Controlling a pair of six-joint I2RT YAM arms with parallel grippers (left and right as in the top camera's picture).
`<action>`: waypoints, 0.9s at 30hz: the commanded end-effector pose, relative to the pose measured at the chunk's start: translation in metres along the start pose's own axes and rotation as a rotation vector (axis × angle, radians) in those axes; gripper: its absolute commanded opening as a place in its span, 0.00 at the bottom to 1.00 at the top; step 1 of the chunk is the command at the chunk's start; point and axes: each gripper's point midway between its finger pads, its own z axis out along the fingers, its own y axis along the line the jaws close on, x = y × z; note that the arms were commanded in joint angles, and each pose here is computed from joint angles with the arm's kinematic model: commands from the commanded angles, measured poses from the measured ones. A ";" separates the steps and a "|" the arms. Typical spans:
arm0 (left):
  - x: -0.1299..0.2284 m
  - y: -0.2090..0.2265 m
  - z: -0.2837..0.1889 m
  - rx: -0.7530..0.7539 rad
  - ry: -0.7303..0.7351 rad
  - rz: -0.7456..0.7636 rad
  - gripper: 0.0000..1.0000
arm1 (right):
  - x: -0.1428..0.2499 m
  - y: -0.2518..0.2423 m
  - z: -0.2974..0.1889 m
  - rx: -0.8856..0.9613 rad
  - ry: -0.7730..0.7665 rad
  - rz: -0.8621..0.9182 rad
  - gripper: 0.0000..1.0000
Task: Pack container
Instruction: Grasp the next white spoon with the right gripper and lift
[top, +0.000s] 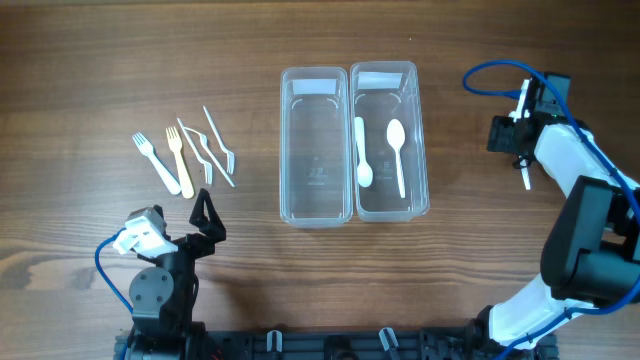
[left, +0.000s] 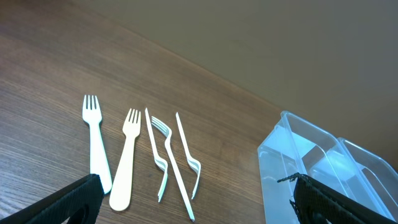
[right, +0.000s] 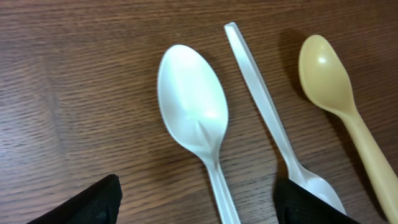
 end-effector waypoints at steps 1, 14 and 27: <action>0.000 0.001 0.000 0.001 -0.002 0.018 1.00 | 0.014 -0.001 0.015 -0.010 0.047 -0.002 0.78; 0.000 0.001 0.000 0.001 -0.002 0.018 1.00 | 0.027 0.019 0.034 -0.101 0.092 -0.033 0.56; 0.000 0.001 0.000 0.001 -0.002 0.018 1.00 | 0.028 0.044 0.030 -0.246 0.096 0.029 0.04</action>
